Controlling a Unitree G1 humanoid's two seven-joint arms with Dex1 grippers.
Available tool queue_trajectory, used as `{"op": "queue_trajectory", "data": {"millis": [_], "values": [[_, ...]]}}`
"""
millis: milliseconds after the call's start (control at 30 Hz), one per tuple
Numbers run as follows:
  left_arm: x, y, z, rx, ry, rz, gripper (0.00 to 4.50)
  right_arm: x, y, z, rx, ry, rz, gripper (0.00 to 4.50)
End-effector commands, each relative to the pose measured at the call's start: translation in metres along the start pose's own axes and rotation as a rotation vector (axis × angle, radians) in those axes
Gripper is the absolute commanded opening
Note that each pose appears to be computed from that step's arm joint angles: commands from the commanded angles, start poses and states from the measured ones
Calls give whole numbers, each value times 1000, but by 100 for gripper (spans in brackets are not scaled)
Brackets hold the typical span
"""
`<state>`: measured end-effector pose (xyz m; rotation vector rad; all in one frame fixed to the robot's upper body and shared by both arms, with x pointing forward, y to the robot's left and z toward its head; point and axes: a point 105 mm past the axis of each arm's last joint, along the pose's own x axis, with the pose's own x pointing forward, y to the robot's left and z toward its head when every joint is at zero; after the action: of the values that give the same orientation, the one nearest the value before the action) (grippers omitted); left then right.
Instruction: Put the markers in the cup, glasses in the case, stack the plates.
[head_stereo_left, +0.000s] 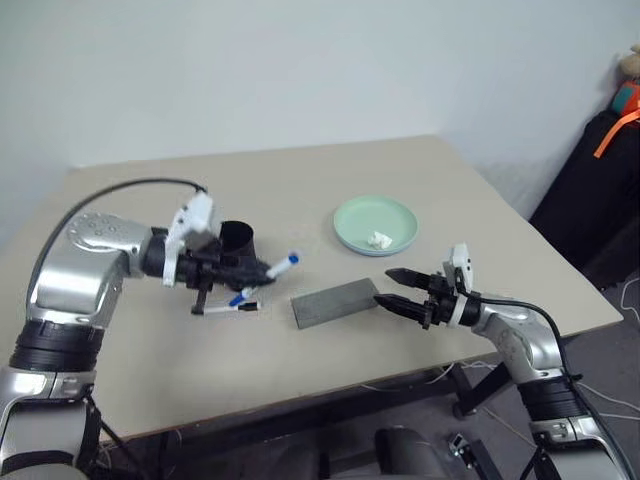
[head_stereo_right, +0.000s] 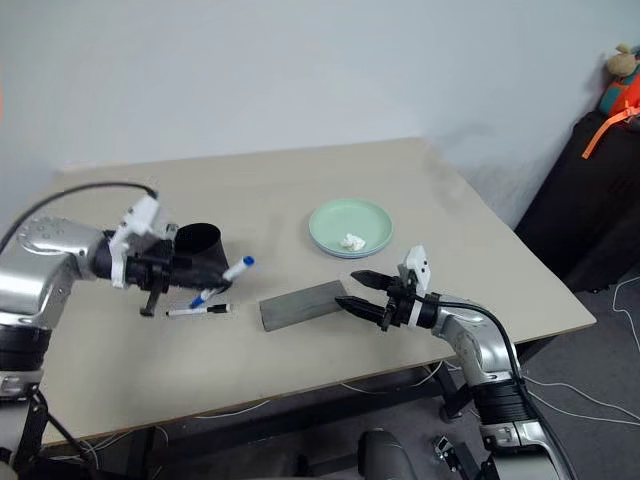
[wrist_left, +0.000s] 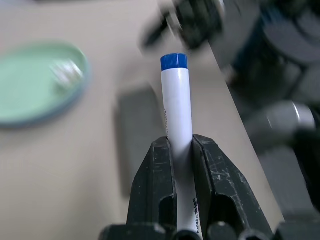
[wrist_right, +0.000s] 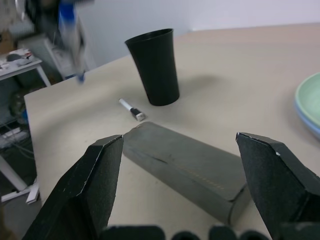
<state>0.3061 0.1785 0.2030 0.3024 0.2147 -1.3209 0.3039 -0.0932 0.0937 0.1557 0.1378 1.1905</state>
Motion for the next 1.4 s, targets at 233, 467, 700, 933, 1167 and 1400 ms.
{"op": "queue_trajectory", "data": {"millis": [233,467,700,933,1167,1400], "values": [[-27,67,40,29,-293,468,10,7,-1,14,-78,-34,1,391],[-39,93,23,-14,-420,696,10,9,-2,14,-85,-36,-15,391],[-43,98,13,-60,-500,768,10,8,-6,11,-83,-32,-25,391],[-46,94,-1,-125,-522,790,10,8,-8,10,-83,-37,-37,391],[-43,85,-20,-173,-522,788,10,9,-11,10,-83,-40,-40,391],[-43,83,-25,-187,-521,791,45,11,-13,10,-89,-41,-36,391]]}}
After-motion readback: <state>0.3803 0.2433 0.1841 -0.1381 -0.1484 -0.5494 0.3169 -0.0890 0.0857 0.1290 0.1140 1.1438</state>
